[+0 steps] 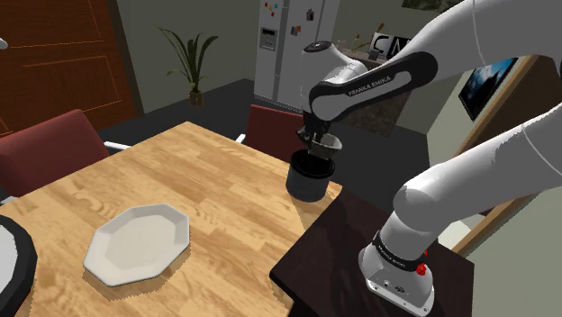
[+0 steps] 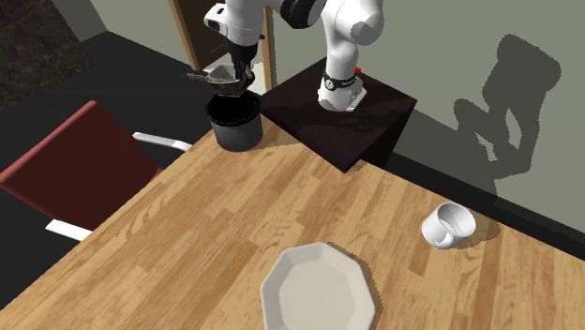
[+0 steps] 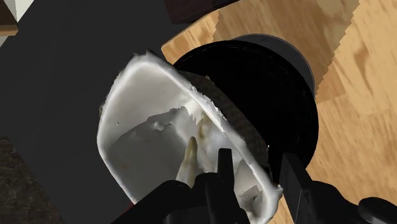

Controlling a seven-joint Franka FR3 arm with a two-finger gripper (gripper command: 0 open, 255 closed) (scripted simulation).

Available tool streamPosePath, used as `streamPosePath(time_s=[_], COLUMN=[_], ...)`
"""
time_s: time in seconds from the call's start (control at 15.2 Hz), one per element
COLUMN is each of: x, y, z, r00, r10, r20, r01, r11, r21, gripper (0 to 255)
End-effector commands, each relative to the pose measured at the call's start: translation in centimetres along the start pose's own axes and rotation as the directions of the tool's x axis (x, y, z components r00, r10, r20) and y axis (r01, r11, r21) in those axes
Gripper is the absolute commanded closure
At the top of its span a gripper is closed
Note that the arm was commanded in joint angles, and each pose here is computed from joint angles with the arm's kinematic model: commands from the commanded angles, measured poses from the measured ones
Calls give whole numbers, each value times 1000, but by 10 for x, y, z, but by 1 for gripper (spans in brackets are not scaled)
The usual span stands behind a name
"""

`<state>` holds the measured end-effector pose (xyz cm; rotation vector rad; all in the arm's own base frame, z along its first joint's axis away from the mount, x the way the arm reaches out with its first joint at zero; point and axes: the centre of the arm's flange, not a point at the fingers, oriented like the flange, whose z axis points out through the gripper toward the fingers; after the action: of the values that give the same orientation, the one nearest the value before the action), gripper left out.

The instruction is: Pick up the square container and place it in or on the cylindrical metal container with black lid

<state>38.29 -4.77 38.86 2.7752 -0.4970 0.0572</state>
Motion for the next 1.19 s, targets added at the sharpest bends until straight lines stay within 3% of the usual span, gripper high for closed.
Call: streamPosePath(time_s=[0.0, 0.66, 1.12], x=[-1, -6, -6], y=[-2, -18, -18], z=[10, 60, 60], r00=[1000, 1000, 1000], r10=[0, 0, 0], r20=[-1, -1, -1], r01=[0, 0, 0], r11=[1000, 1000, 1000], r21=[0, 0, 0], gripper=[255, 255, 255])
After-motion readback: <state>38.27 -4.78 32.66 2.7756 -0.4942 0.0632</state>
